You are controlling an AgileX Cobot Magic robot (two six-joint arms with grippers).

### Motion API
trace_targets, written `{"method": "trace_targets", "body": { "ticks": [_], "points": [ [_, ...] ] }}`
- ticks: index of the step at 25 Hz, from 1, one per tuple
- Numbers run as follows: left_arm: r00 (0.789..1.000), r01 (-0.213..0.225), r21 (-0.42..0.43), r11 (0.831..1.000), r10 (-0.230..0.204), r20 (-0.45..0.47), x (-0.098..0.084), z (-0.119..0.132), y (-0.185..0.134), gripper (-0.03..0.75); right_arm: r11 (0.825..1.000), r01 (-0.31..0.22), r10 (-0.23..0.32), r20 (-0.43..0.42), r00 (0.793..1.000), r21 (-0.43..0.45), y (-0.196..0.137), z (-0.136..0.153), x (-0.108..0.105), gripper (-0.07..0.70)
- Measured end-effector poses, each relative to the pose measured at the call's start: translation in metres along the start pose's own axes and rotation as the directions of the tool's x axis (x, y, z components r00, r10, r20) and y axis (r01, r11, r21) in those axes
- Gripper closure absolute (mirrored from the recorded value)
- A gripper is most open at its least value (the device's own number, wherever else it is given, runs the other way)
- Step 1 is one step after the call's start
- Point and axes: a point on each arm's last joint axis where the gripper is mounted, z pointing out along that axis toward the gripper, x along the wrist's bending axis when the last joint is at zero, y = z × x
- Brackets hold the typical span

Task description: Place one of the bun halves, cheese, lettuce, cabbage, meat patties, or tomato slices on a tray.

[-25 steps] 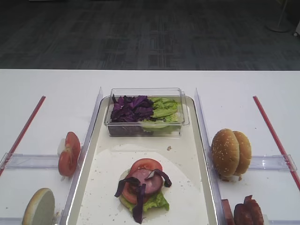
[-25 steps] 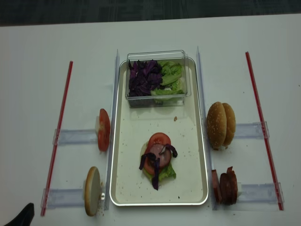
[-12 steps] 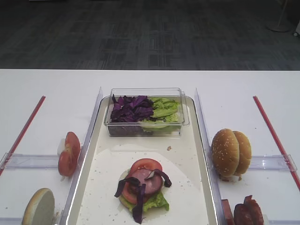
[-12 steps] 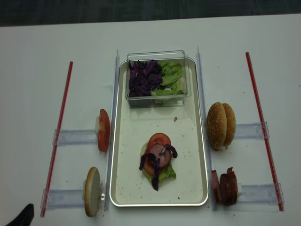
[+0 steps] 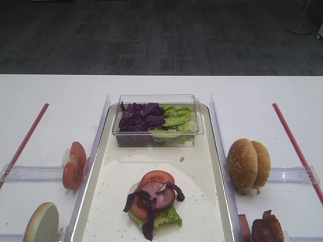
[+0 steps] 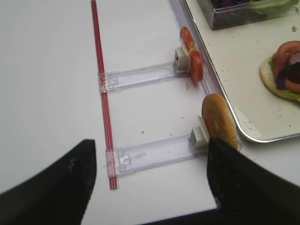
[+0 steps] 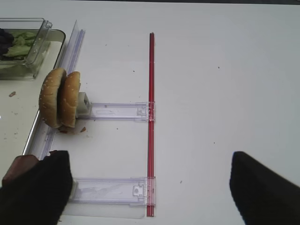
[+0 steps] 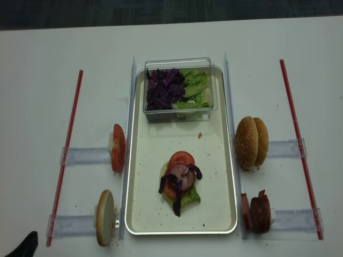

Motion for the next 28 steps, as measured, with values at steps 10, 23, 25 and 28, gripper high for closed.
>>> {"method": "trace_targets", "body": {
  "ticks": [10,23,25,28],
  "points": [
    [1.0,0.0,0.001,1.0,0.0,0.0,0.0,0.0,-0.0001,0.262,1.0,0.0,0.0,0.0,1.0,0.0,0.0,0.0,0.0,-0.06],
    [0.997,0.048,0.0,0.999,-0.047,-0.065,0.0,0.0001,0.0,0.265,1.0,0.0,0.0,0.0,1.0,0.0,0.0,0.0,0.0,-0.06],
    [0.997,0.048,0.0,0.999,-0.047,-0.065,0.0,0.0001,0.0,0.265,1.0,0.0,0.0,0.0,1.0,0.0,0.0,0.0,0.0,-0.06],
    [0.997,0.048,0.0,0.999,-0.047,-0.065,0.0,0.0001,0.0,0.265,1.0,0.0,0.0,0.0,1.0,0.0,0.0,0.0,0.0,-0.06]
  ]
}}
